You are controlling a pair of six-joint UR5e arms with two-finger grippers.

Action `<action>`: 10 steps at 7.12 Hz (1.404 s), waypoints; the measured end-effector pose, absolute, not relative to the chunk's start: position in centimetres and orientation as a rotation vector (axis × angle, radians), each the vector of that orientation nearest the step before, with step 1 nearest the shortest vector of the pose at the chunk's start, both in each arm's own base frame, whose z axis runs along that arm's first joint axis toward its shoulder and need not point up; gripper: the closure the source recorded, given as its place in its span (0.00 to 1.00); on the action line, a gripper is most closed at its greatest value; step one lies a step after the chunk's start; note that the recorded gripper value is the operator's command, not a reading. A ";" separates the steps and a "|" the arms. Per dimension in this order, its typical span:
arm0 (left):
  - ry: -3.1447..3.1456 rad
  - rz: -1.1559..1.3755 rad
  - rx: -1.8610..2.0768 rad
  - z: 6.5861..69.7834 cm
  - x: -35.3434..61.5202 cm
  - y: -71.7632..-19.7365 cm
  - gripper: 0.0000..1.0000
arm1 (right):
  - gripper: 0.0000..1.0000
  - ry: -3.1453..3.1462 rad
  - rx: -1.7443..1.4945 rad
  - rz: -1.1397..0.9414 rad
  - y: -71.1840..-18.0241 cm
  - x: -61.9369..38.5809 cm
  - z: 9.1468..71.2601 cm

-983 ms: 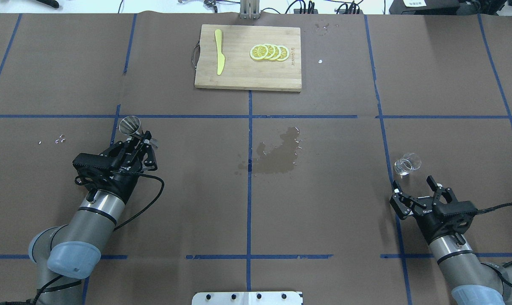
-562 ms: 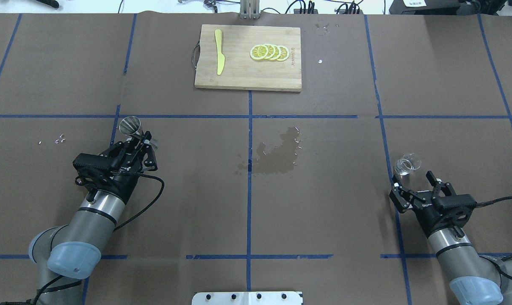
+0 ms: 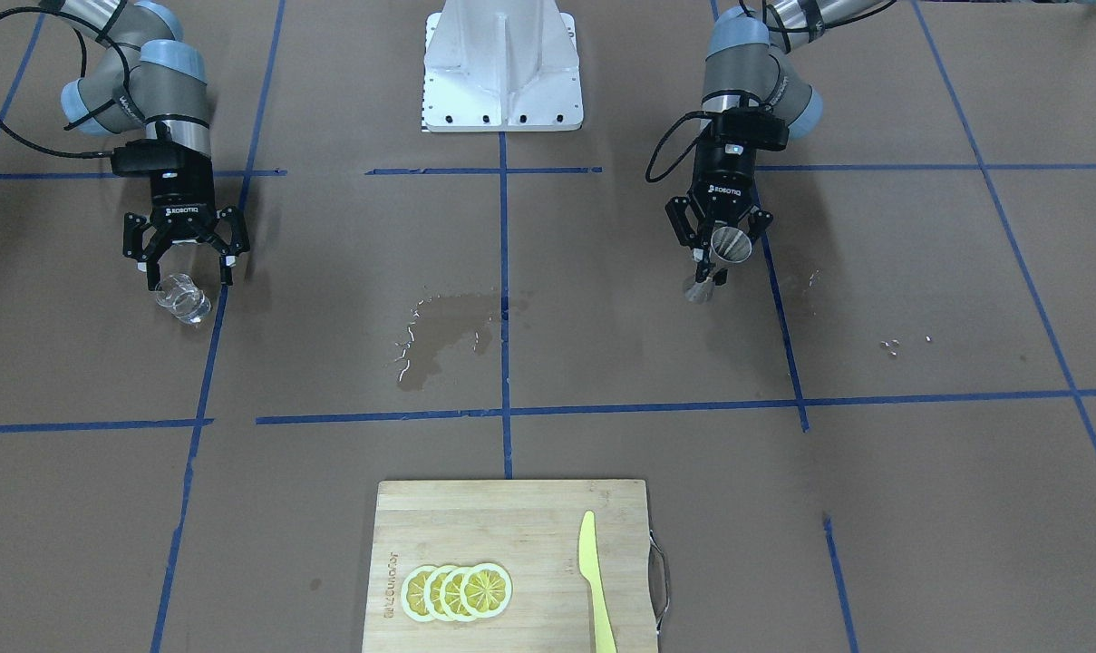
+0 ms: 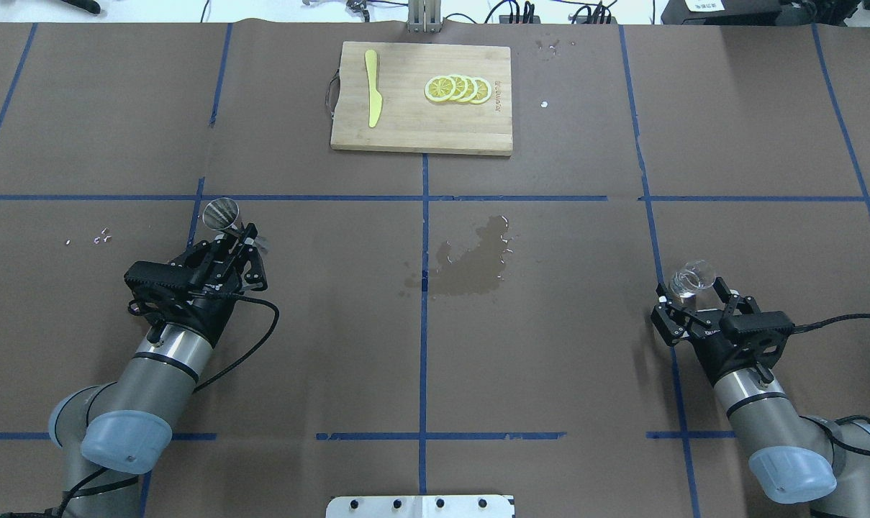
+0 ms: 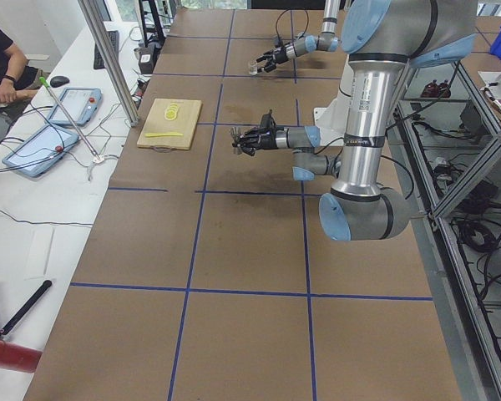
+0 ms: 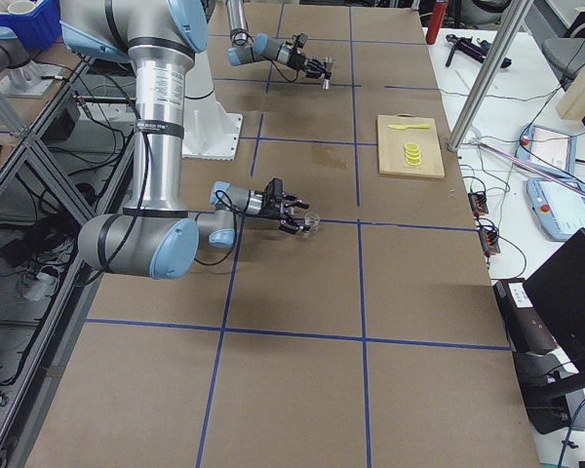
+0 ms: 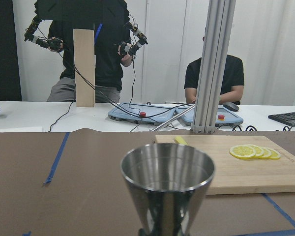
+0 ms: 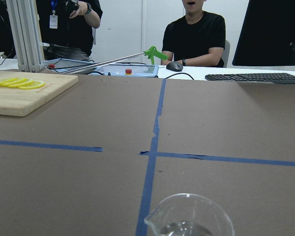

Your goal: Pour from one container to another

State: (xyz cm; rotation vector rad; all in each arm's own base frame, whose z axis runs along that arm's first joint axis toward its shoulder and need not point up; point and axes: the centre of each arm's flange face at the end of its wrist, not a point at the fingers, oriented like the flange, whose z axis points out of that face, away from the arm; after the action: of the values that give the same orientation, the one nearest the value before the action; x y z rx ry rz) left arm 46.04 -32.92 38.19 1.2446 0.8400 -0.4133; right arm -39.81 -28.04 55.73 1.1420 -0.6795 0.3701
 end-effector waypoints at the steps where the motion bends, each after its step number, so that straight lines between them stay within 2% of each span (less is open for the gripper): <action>1: 0.839 -0.414 1.245 38.2 46.0 -32.9 1.00 | 0.02 -0.672 1.142 0.369 -28.4 -39.8 56.0; 4: 0.839 -0.414 1.245 38.2 46.0 -32.9 1.00 | 0.13 -0.657 1.140 0.366 -28.7 -39.9 57.0; 8: 0.839 -0.417 1.247 38.1 46.0 -32.9 1.00 | 0.15 -0.671 1.138 0.369 -28.7 -39.6 58.0; 9: 0.840 -0.418 1.248 38.1 46.0 -32.9 1.00 | 0.19 -0.678 1.139 0.360 -28.7 -39.5 58.4; 10: 0.840 -0.418 1.248 38.1 45.9 -32.9 1.00 | 0.19 -0.683 1.141 0.350 -28.7 -39.5 58.5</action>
State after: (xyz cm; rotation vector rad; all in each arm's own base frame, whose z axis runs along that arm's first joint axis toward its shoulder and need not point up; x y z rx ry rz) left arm 45.94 -32.93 38.09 1.2476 0.8401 -0.4182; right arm -39.50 -28.65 58.50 1.1410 -0.6830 0.3499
